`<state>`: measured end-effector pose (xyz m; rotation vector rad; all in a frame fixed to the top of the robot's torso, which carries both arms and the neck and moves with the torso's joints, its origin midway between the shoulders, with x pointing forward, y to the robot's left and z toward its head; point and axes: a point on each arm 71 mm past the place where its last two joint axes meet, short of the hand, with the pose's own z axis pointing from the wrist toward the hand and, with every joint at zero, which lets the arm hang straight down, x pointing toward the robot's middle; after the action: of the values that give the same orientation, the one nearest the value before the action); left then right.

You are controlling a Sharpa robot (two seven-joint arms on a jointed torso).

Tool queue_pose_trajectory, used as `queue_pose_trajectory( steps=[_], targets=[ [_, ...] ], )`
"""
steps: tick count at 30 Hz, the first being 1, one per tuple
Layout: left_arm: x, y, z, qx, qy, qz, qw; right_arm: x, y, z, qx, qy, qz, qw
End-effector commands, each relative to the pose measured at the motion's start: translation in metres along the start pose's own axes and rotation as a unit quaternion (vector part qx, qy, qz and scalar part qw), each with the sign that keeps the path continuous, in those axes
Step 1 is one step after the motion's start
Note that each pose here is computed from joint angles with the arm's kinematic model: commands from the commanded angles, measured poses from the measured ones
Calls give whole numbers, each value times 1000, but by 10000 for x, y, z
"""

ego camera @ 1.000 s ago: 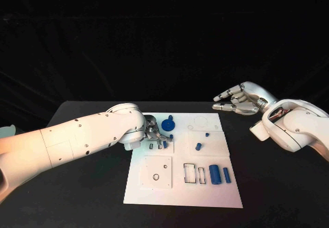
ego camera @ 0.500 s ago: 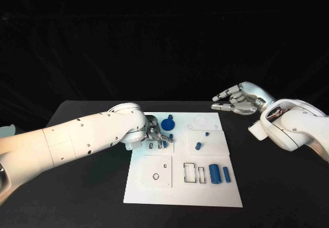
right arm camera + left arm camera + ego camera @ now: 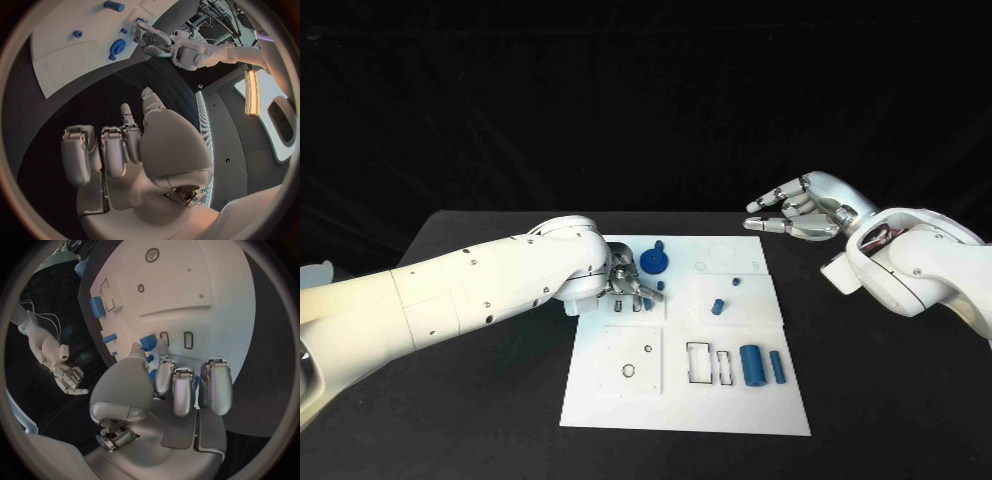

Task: Assemble the parts on the task board

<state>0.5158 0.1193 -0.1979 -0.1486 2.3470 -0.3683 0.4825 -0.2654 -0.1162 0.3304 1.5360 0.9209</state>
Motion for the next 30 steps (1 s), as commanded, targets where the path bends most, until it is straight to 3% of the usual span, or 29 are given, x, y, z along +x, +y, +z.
queue_pose_trajectory(
  steps=[1, 16, 30],
  targets=[
    [34, -18, -2, 5, 20, -4, 1000, 11, 3, 4, -5, 4, -4, 1000],
    [59, -43, -15, 11, 27, -7, 1000, -8, -33, 14, 0, 2, -5, 1000],
    [30, -35, -23, 14, 6, -27, 1000, 10, -44, 22, 2, 6, -5, 1000]
  ],
)
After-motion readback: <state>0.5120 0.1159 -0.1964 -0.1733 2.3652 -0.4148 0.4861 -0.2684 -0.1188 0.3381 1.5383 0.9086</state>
